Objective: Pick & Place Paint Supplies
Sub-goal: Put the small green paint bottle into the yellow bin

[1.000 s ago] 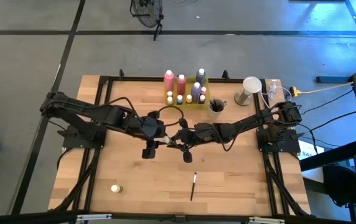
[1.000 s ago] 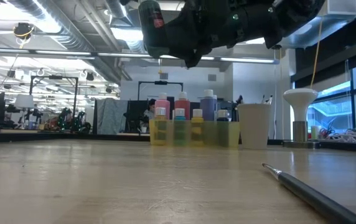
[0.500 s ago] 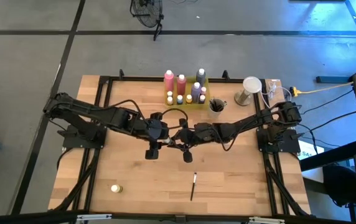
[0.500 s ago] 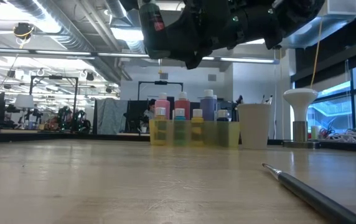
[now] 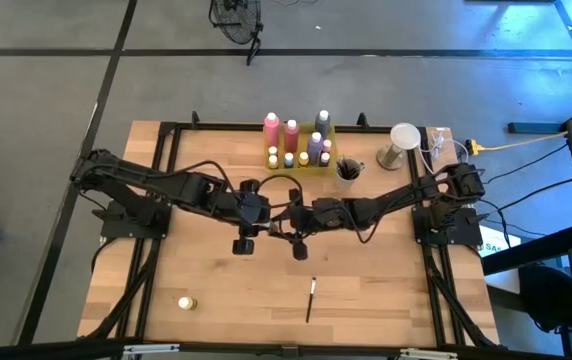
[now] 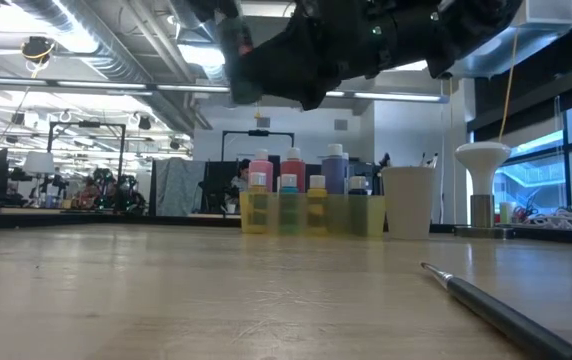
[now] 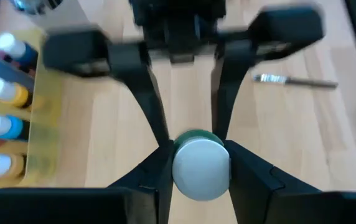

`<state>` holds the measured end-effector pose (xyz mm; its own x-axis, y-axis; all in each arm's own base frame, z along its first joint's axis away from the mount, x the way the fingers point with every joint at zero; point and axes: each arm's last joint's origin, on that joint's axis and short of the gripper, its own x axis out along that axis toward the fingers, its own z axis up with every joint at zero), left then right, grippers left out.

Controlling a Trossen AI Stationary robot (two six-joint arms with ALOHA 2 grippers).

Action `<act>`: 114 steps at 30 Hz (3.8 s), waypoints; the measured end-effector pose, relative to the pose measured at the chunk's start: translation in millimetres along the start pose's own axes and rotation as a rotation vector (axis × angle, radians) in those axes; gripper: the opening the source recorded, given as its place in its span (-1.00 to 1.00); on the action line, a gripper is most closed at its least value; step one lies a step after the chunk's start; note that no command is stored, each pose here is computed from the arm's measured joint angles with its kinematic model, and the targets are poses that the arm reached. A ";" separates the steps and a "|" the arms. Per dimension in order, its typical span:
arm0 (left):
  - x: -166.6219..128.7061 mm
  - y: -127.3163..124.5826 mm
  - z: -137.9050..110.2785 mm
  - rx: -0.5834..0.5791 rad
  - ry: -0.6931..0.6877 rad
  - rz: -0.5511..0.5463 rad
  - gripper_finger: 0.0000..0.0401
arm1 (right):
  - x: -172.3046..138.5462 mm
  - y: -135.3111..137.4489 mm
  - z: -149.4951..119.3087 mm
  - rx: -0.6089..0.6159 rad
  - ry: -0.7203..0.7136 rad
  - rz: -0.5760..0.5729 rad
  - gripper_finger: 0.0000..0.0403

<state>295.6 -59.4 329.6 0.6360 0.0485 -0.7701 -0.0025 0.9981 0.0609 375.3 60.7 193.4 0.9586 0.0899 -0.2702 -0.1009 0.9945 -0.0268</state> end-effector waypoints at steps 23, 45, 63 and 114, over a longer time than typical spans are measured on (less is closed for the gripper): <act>-81.4 88.9 60.4 0.042 -0.133 0.232 -0.43 | -64.2 30.1 24.6 0.085 0.277 -0.078 0.26; 40.8 235.5 69.4 -0.126 0.231 0.213 -0.43 | -93.1 62.8 41.5 -0.016 0.220 -0.059 0.26; 72.6 269.8 46.5 -0.814 0.268 0.342 -0.43 | -121.4 85.7 42.5 -0.137 0.220 -0.266 0.26; 148.7 270.9 31.2 -1.052 0.298 0.499 -0.43 | -184.1 142.6 40.8 -0.204 0.157 -0.207 0.26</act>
<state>413.6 217.0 251.4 0.1820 0.3064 -0.9343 -0.9149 0.4010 -0.0467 195.2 188.2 278.6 0.9133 -0.1379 -0.3833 0.0252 0.9583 -0.2846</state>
